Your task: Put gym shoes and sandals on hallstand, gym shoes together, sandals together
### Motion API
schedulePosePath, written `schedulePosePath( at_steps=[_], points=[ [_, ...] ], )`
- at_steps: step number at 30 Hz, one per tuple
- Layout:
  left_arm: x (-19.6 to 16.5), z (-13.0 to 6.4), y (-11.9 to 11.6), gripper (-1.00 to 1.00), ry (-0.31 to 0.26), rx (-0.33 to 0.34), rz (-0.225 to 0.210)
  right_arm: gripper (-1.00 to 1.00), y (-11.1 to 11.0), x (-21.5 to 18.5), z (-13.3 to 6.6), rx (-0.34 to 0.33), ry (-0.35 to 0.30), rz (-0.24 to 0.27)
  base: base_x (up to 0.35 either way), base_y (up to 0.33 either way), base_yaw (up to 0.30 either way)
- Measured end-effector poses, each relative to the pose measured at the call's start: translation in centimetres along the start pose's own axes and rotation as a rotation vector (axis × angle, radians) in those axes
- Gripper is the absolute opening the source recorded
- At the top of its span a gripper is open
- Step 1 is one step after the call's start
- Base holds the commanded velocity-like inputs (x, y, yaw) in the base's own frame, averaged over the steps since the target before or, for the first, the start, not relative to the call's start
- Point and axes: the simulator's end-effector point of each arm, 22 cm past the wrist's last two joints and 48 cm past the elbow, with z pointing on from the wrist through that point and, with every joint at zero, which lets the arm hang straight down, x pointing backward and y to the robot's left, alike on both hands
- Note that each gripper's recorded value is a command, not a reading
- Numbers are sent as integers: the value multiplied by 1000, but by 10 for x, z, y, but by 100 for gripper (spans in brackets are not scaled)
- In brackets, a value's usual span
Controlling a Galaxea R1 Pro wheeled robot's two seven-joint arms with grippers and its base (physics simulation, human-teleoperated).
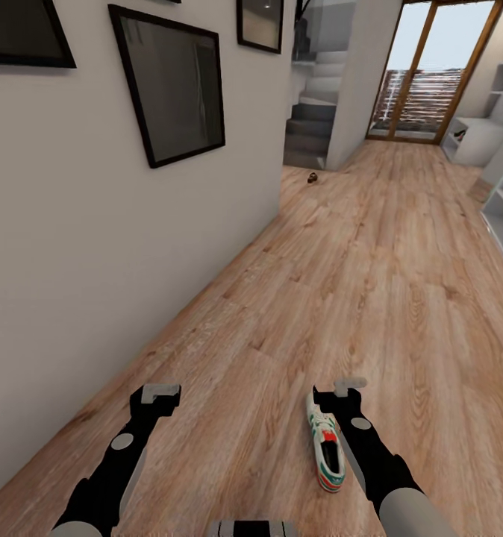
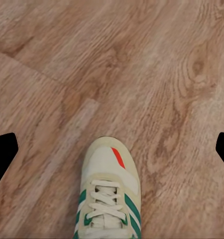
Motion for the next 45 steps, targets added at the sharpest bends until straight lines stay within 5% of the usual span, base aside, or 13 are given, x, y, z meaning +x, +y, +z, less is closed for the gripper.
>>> schedulePosePath(
  at_steps=[15,45],
  points=[
    [47,10,-9,100,80,11,-5,100,3,48,15,-3,79,-2,0,0,91],
    [55,11,-8,100,86,11,-1,100,3,56,18,-4,91,-2,-98,0,-33]
  ],
)
